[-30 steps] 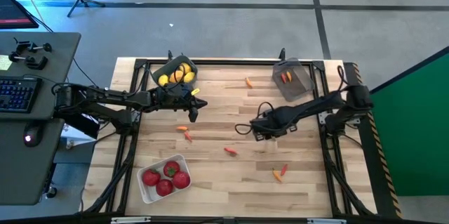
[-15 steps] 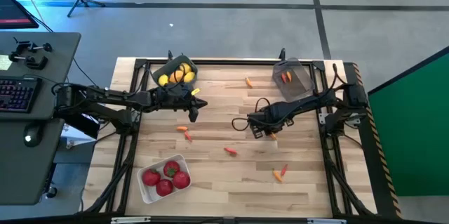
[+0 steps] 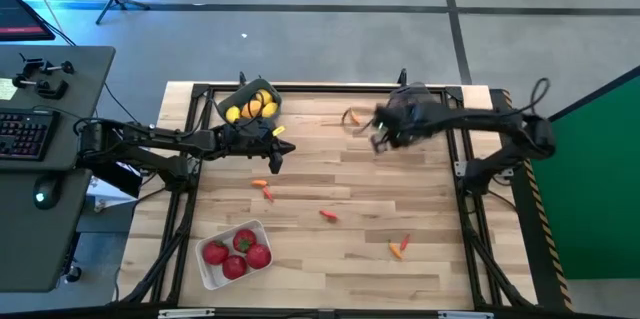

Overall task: Sort produce into baskets
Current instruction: Put the yellow chili pepper into the black bin, then put the orange chili pepper into the black bin

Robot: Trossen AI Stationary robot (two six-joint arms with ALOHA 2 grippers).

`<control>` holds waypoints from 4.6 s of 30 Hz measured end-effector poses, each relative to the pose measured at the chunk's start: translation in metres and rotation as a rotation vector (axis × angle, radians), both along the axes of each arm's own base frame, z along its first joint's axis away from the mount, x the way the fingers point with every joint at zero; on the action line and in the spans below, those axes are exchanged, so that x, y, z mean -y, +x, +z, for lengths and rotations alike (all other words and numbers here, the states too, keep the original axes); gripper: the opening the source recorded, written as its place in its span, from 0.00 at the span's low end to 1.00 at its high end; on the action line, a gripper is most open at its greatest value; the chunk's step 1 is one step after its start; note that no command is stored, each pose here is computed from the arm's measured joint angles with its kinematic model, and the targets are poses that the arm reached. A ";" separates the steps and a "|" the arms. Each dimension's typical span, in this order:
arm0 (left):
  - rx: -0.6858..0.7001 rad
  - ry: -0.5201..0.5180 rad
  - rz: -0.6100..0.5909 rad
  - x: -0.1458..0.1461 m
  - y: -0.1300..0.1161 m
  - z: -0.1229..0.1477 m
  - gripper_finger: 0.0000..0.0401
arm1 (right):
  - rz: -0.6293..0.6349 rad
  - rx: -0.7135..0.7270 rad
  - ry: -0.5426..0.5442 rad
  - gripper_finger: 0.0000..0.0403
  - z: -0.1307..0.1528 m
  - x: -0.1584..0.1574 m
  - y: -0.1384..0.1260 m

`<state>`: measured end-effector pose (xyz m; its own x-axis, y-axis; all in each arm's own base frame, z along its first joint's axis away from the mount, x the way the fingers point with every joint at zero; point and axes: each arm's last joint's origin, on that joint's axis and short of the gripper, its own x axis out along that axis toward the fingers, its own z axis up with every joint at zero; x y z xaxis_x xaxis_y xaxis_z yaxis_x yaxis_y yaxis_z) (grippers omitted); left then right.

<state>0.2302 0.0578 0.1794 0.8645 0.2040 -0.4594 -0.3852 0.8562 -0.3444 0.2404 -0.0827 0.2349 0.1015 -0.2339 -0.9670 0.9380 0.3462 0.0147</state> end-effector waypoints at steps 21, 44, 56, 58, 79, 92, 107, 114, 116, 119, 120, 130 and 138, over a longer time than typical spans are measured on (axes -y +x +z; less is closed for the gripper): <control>-0.034 0.086 -0.046 0.000 -0.001 -0.001 0.00 | -0.010 -0.097 -0.036 0.00 -0.049 0.143 -0.045; -0.042 0.039 0.000 -0.004 -0.003 -0.003 0.00 | 0.173 0.187 -0.236 0.52 0.045 0.118 0.006; -0.051 0.089 0.039 -0.006 -0.003 -0.002 0.00 | 0.641 0.397 -0.085 0.48 0.035 -0.035 0.076; -0.041 0.099 0.052 -0.007 -0.002 -0.001 0.00 | 0.684 0.430 -0.059 0.49 0.032 -0.061 0.080; -0.058 0.170 -0.018 -0.006 -0.002 -0.001 0.00 | 0.844 0.344 -0.004 0.46 -0.078 -0.187 0.125; -0.111 0.151 -0.051 -0.004 -0.004 -0.006 0.00 | 0.823 0.323 0.025 0.17 -0.103 -0.178 0.135; -0.107 0.152 -0.049 -0.005 -0.004 -0.006 0.00 | 0.617 0.311 -0.045 0.01 -0.034 -0.072 0.119; -0.107 0.150 -0.047 -0.005 -0.004 -0.006 0.00 | 0.401 0.245 -0.088 0.01 0.012 0.010 0.066; -0.106 0.143 -0.043 -0.005 -0.004 -0.006 0.00 | 0.334 0.204 -0.114 0.01 0.021 0.030 0.048; -0.105 0.135 -0.038 -0.005 -0.004 -0.006 0.00 | 0.243 0.141 -0.138 0.01 0.031 0.056 0.019; -0.105 0.135 -0.038 -0.005 -0.004 -0.006 0.00 | 0.211 0.124 -0.140 0.01 0.034 0.064 0.009; -0.103 0.119 0.043 -0.006 -0.005 -0.006 0.00 | 0.001 -0.023 -0.008 0.01 0.010 0.111 -0.058; -0.109 0.136 0.091 -0.008 -0.005 -0.005 0.00 | -0.070 -0.037 0.096 0.01 -0.046 0.112 -0.089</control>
